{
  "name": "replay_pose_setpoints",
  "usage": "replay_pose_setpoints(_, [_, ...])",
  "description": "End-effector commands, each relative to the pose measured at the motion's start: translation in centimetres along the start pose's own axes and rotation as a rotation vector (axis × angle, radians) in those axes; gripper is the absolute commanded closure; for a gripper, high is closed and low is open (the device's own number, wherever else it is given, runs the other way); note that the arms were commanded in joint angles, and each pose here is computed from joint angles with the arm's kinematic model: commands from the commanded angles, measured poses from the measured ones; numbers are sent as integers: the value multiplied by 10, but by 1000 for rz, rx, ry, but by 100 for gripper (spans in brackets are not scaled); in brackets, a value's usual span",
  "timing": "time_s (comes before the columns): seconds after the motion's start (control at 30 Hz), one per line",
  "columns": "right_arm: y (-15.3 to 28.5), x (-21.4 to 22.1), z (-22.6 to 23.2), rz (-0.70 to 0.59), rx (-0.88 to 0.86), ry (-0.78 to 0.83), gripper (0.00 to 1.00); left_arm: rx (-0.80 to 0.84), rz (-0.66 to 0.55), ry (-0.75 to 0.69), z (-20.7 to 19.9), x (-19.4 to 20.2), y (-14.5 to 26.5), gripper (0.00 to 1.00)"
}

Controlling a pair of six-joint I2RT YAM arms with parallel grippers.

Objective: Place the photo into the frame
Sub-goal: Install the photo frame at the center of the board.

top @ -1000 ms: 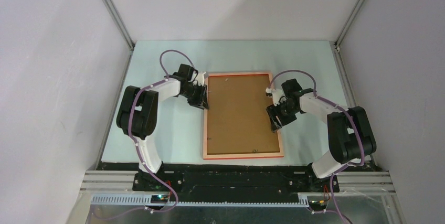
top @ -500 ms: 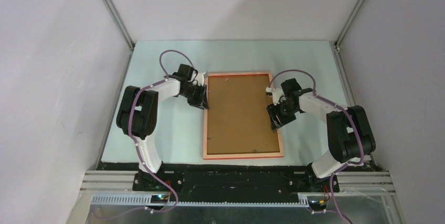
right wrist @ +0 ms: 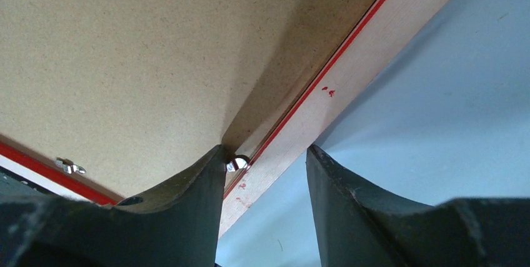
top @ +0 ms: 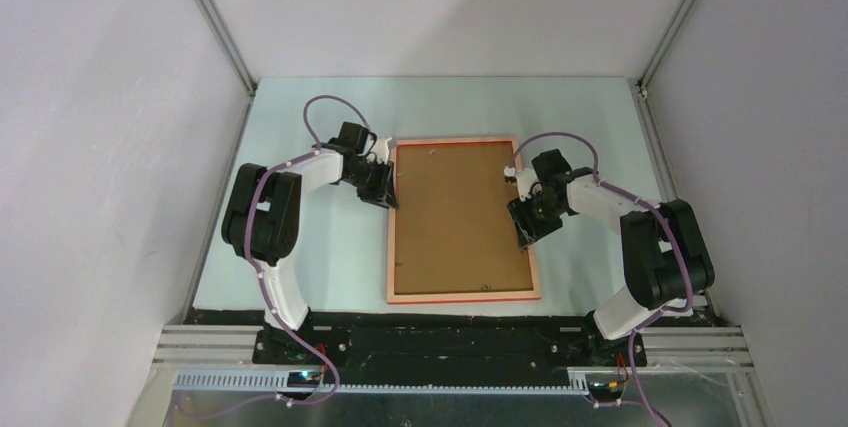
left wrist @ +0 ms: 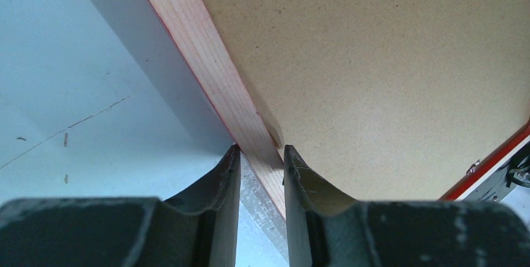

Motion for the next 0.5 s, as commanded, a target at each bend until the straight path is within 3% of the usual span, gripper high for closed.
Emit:
replay_pose_setpoints(0.0, [-7,-3,-3,3,14,10,48,12,105,36,4,32,-8,100])
replay_pose_setpoints(0.47, [-7,6,-4,32,-56,43,55,10,103,43,5,32,-7,100])
Point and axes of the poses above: each gripper's point midway between its finger pads, its own y axis back along the fingers, its own z axis along the line the jaws close on, x = y × z, the point moved 1 cm from there along y, back along the fingers, and after that the axes turned 4 degrees about -y, right-handed, at the moved point
